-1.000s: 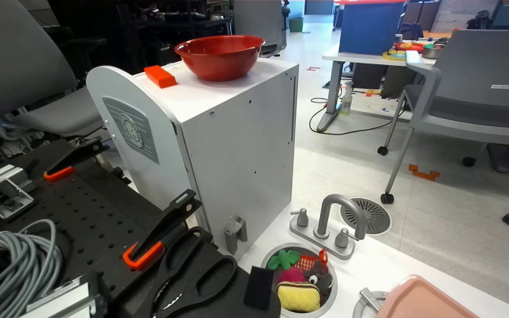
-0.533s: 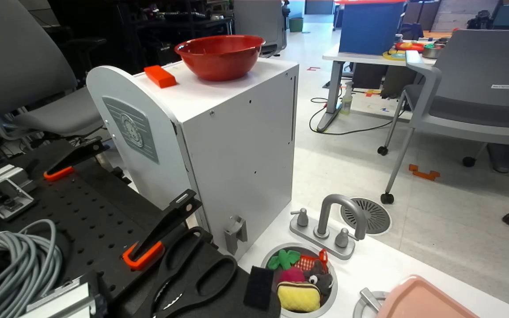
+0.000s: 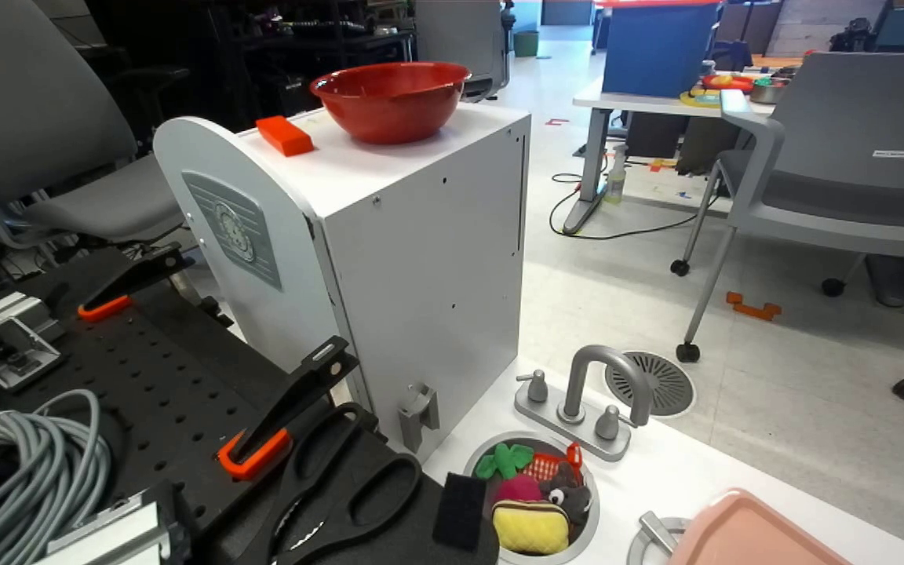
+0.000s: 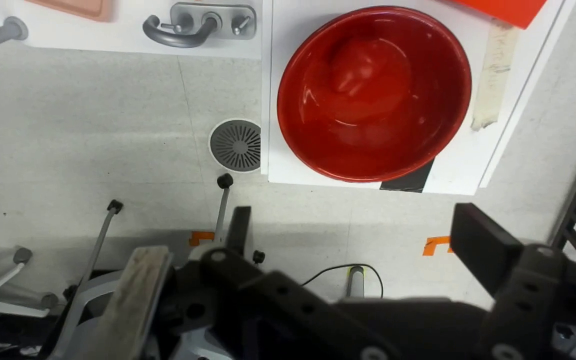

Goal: Take the grey out of the red bowl

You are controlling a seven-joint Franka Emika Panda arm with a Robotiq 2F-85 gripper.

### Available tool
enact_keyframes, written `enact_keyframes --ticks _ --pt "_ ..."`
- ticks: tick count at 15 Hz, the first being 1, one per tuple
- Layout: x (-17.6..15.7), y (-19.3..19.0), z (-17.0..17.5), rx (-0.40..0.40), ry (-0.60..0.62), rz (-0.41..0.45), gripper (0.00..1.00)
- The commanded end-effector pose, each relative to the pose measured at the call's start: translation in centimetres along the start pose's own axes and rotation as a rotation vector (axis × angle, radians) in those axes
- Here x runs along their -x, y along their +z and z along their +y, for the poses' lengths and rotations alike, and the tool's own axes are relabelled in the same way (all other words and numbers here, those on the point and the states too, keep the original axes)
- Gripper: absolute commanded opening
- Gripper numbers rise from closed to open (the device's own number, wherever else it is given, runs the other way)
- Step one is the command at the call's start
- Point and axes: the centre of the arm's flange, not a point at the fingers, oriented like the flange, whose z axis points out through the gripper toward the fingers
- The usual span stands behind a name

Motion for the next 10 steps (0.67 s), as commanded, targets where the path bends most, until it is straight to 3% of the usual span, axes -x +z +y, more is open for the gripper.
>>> enact_keyframes --ticks 1,10 --pt "-0.46 -0.01 -1.21 -0.024 -0.061 -0.034 1.0" --pt "0.08 0.36 -1.32 -0.012 -0.048 -0.024 1.0"
